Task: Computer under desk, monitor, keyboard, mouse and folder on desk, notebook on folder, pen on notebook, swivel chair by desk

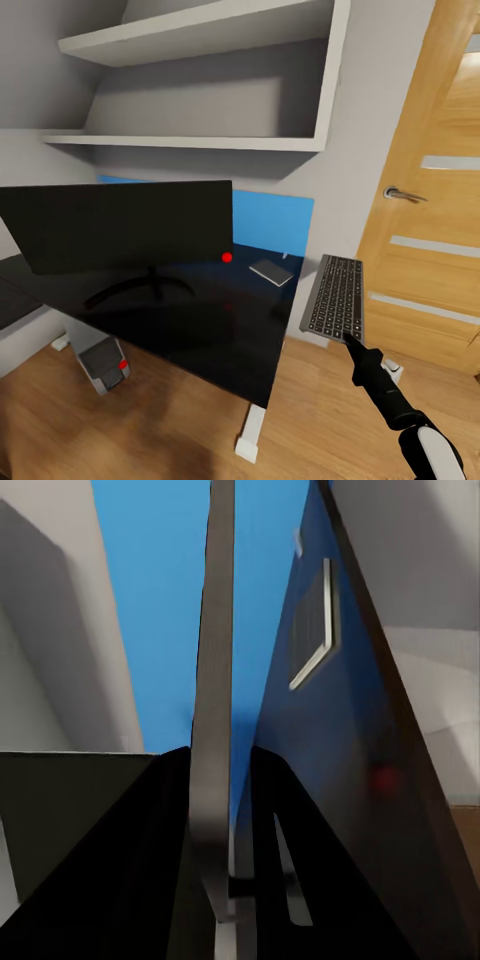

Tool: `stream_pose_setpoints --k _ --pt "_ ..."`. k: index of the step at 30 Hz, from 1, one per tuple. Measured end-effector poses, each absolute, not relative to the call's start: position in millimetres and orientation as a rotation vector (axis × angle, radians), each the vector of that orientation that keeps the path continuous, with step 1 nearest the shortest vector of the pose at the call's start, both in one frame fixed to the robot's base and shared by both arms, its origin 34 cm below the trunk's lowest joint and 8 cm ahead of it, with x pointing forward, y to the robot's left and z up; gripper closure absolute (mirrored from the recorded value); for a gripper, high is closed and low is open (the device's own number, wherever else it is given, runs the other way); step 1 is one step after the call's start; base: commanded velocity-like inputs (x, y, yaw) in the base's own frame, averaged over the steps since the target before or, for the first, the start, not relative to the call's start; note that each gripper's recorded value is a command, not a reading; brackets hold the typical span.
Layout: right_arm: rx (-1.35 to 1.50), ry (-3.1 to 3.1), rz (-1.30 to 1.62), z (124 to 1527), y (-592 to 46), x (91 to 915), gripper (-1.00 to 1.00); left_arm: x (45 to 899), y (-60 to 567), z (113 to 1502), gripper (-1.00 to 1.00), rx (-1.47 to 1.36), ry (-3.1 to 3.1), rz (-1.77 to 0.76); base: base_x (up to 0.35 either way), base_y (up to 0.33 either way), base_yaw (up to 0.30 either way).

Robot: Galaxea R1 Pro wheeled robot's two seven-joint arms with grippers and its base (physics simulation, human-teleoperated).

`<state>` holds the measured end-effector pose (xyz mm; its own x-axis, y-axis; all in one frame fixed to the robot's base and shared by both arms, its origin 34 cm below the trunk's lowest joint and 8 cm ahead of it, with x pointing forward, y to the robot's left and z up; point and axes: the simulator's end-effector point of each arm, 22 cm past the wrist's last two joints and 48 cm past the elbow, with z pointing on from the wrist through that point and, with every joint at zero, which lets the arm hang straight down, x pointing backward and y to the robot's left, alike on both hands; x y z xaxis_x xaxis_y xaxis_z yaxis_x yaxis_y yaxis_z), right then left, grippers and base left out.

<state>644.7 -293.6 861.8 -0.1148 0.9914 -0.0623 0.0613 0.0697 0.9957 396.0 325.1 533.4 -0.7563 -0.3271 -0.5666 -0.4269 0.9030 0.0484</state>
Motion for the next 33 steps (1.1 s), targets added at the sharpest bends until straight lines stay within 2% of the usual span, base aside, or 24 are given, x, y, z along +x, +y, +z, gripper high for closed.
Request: stream_pose_setpoints --k 15,26,33 --pt "1.154 1.373 1.209 861.0 -293.6 644.8 1.0 395.5 325.9 533.0 -1.0 -0.539 2.498 0.236 0.0 0.332 -0.244" --pt "1.149 1.382 1.218 860.8 -289.6 645.0 1.0 395.0 327.2 532.9 -1.0 -0.541 2.498 0.24 -0.009 0.322 -0.017" --pt "1.151 1.384 1.218 859.7 -289.3 645.0 1.0 395.0 327.3 532.8 -1.0 -0.541 2.498 0.241 -0.129 0.317 0.0"
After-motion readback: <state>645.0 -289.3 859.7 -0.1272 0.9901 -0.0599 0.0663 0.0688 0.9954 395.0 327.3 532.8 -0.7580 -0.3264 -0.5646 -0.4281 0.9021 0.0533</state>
